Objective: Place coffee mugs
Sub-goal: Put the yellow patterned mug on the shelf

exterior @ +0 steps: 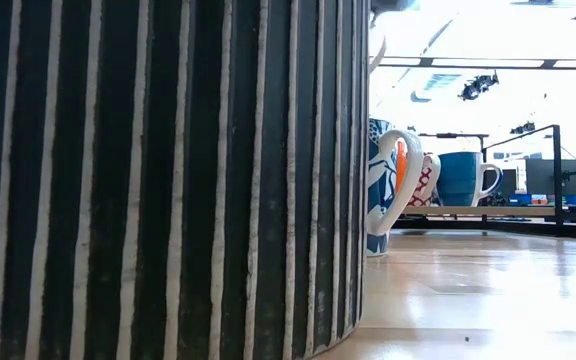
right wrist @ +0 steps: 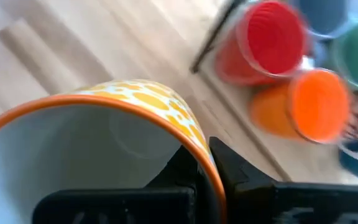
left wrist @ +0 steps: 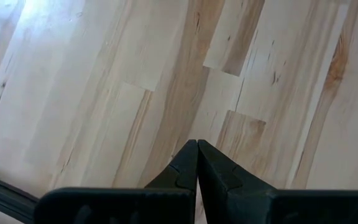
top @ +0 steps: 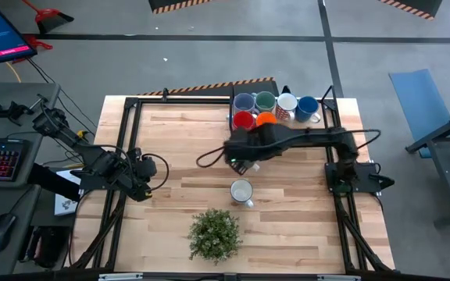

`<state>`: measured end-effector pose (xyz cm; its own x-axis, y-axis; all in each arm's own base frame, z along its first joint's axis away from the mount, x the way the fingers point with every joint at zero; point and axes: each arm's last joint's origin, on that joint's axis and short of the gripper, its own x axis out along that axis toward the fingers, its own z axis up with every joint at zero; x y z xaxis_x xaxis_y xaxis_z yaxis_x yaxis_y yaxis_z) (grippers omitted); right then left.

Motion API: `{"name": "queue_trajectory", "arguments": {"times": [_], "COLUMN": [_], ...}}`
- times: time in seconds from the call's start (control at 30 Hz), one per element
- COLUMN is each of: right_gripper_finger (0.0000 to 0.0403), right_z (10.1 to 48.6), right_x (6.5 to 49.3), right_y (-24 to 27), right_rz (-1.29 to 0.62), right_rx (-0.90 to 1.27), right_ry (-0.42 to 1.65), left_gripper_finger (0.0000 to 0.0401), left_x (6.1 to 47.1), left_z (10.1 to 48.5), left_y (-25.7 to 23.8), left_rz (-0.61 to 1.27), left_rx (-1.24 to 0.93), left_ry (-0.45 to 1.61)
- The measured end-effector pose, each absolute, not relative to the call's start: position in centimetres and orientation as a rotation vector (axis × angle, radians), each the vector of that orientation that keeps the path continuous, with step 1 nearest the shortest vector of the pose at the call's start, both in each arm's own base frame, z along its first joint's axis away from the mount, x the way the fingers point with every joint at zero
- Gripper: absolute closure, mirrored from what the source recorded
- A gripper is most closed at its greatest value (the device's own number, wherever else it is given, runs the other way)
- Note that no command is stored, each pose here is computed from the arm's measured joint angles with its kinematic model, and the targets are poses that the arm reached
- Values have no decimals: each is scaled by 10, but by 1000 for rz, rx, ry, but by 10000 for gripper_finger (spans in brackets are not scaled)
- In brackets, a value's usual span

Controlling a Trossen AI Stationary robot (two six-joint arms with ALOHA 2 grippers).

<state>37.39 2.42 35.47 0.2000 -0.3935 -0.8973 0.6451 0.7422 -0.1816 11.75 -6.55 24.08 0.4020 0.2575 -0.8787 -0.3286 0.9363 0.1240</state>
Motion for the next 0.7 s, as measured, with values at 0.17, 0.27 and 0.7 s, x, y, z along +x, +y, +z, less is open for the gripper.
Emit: {"name": "queue_trajectory", "arguments": {"times": [0.17, 0.27, 0.7], "right_gripper_finger": [403, 403, 403], "right_z": [368, 361, 325], "right_x": [335, 305, 186], "right_y": [32, 34, 1], "right_rz": [-817, -873, -1142], "right_rx": [327, 405, 663], "right_ry": [1082, 1102, 1078], "left_gripper_finger": [401, 401, 401], "left_x": [117, 118, 118], "left_z": [241, 241, 241], "left_y": [-65, -66, -65], "left_rz": [372, 372, 369], "left_rx": [-73, -73, -63], "left_ry": [1093, 1091, 1090]}}
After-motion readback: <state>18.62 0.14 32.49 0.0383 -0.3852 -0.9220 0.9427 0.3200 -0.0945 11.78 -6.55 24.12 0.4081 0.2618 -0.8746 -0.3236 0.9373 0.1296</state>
